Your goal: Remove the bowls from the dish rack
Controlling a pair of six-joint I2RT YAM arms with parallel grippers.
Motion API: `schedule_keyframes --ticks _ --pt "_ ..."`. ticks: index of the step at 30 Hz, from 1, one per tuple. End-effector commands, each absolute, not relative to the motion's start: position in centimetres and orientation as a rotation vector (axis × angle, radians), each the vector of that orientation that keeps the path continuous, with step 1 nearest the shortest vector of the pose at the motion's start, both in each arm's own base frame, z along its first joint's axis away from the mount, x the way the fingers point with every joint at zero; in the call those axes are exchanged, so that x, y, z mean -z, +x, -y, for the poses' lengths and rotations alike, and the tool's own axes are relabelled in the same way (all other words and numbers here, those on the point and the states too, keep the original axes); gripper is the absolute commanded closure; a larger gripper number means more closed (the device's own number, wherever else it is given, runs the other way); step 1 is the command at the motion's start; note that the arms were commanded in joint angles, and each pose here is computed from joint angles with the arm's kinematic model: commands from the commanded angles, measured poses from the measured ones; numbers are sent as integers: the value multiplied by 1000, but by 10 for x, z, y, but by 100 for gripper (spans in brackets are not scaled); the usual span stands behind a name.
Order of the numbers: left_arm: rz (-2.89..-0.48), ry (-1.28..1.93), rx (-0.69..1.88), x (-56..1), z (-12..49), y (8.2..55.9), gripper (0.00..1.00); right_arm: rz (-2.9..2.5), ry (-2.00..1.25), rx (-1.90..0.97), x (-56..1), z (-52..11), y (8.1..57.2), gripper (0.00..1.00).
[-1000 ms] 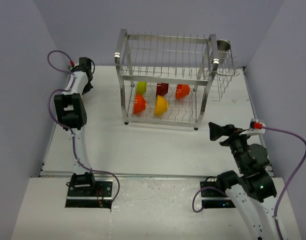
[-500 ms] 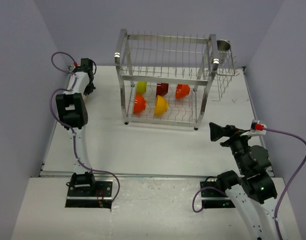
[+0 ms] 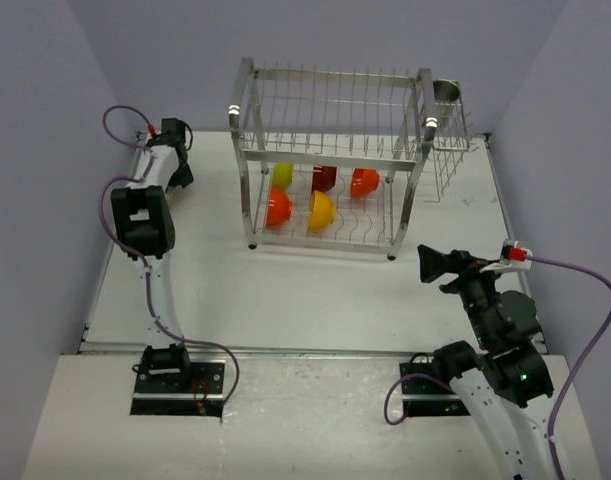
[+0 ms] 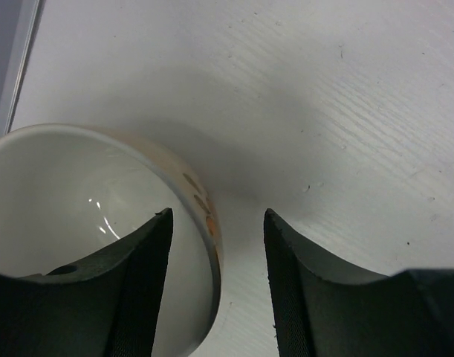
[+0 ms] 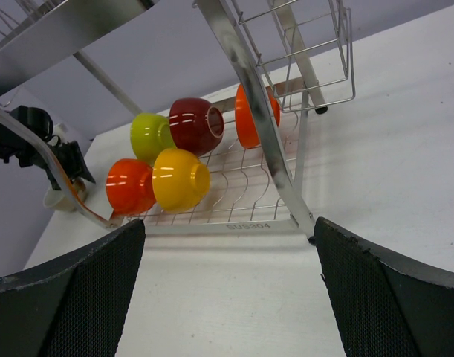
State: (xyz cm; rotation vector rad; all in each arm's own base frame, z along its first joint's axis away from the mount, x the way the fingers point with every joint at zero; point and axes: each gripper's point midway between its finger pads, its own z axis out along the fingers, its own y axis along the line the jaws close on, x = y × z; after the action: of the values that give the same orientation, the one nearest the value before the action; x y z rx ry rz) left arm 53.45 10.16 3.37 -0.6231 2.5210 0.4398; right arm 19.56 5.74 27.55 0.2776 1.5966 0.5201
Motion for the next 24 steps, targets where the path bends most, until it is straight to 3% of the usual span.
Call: schedule_keyframes --ticks 1,10,15,18,21,24 --pt "-2363 -617 -414 -100 -105 548 46 -1594 254 -525 -276 -60 197 4" --pt "-2130 -645 -418 -205 -103 542 47 -1596 254 -519 -277 -60 197 4" --pt "-1971 -696 -306 -270 -90 492 49 -1597 282 -494 -278 -55 199 4" --pt "-1958 -644 -125 -284 -58 459 56 -1597 289 -486 -278 -53 199 9" --pt "-1986 -573 -73 -282 -31 424 72 -1592 291 -480 -278 -52 199 18" --pt "-2058 -437 38 -265 20 391 77 -1582 295 -480 -281 -51 198 34"
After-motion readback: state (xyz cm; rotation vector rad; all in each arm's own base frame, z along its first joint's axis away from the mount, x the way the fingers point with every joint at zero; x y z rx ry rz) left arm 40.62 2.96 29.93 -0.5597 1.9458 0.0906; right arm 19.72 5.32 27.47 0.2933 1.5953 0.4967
